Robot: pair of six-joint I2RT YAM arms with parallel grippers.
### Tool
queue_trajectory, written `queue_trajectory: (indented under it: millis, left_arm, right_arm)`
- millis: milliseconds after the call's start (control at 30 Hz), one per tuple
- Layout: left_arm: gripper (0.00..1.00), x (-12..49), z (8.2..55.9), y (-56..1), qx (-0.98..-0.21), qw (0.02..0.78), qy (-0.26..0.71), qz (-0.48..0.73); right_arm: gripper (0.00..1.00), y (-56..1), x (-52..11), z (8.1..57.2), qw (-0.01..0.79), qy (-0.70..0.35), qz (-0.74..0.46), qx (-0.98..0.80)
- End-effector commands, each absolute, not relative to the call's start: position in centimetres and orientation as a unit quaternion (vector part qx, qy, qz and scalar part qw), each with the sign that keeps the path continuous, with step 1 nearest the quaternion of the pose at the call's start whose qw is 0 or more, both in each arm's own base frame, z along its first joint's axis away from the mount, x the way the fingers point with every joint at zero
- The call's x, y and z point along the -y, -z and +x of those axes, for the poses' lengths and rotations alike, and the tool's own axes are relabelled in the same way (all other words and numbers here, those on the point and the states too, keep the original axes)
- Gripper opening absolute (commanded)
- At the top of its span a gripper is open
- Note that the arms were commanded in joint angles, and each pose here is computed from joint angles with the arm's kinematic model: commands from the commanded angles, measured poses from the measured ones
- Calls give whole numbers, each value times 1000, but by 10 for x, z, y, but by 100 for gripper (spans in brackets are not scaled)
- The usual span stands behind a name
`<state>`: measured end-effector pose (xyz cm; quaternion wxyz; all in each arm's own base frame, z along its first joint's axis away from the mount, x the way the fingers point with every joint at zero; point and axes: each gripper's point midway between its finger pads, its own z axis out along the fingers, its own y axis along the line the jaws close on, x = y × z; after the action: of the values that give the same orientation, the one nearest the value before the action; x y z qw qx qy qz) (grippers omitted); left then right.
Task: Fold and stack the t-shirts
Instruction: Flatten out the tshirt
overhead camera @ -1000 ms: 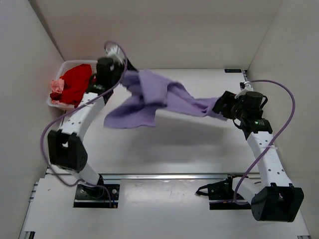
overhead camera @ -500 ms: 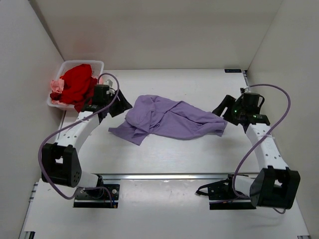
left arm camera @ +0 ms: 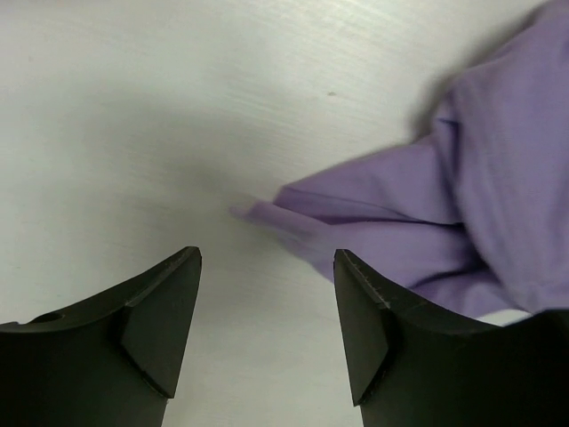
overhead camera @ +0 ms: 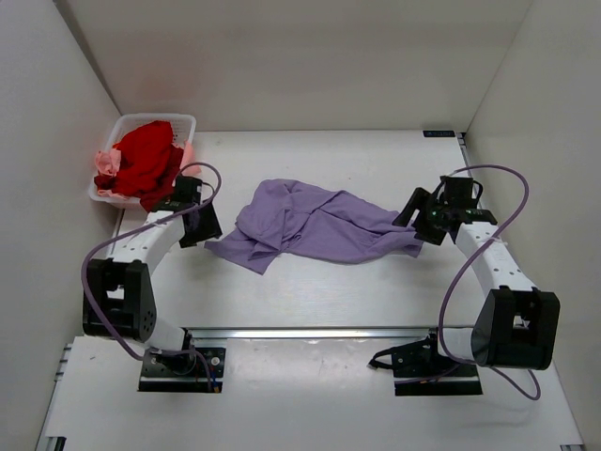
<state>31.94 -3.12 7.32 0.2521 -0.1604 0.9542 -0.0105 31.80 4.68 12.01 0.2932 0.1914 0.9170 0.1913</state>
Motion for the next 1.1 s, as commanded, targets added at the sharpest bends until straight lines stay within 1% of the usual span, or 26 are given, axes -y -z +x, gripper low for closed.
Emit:
queue_trajectory:
  millis: [0,100,200,233,267,300,333,367,467,567,667,733,767,800,833,867,1000,1033,1067]
  left_arm:
    - [73,21,307,-55,-963,227,-25,-144]
    - [73,34,308,-41,-967,217,-8,-133]
    - [74,48,310,-30,-971,204,16,-124]
    - [71,54,315,-31,-970,209,29,-123]
    - [58,58,315,-30,-970,207,41,-122]
    - [32,60,316,-30,-969,210,46,-119]
    - [19,62,318,-35,-966,221,58,-122]
    - [0,62,319,-42,-962,234,62,-127]
    - [0,55,322,-59,-950,272,51,-145]
    - [0,54,322,-72,-944,291,54,-144]
    - [0,55,321,-74,-944,293,62,-140]
    - [0,55,322,-78,-943,298,61,-139]
    - [0,58,321,-78,-944,294,67,-135]
    - [0,59,322,-80,-944,296,66,-132]
    - [0,60,322,-79,-945,295,67,-129]
    - [0,59,320,-78,-946,290,63,-127]
    - [0,53,312,-74,-951,278,43,-131]
    - [13,49,313,-73,-949,280,43,-137]
    - [23,49,311,-69,-949,278,46,-139]
  right_arm:
    - [70,-139,-45,330,322,-199,194,-905]
    - [71,-136,-40,329,322,-187,196,-907]
    - [75,-126,-30,324,310,-163,216,-912]
    - [77,-125,-26,324,310,-156,225,-911]
    - [78,-121,-23,323,309,-150,229,-911]
    - [78,-117,-23,320,301,-150,234,-912]
    - [79,-114,-20,322,299,-144,242,-912]
    - [78,-110,-17,322,297,-130,244,-914]
    - [79,-99,-12,322,288,-108,259,-916]
    - [77,-85,-9,323,270,-104,281,-915]
    - [62,-70,-15,325,245,-114,278,-922]
    - [53,-62,-19,327,233,-116,264,-929]
    - [44,-66,-18,333,238,-115,259,-929]
    - [32,-68,-21,335,236,-120,253,-930]
    - [8,-67,-17,335,235,-118,254,-931]
    - [0,-71,-17,340,239,-121,251,-930]
    - [0,-82,-15,340,253,-120,246,-928]
    - [0,-81,-16,338,249,-121,248,-928]
    - [0,-81,-16,336,253,-125,249,-927]
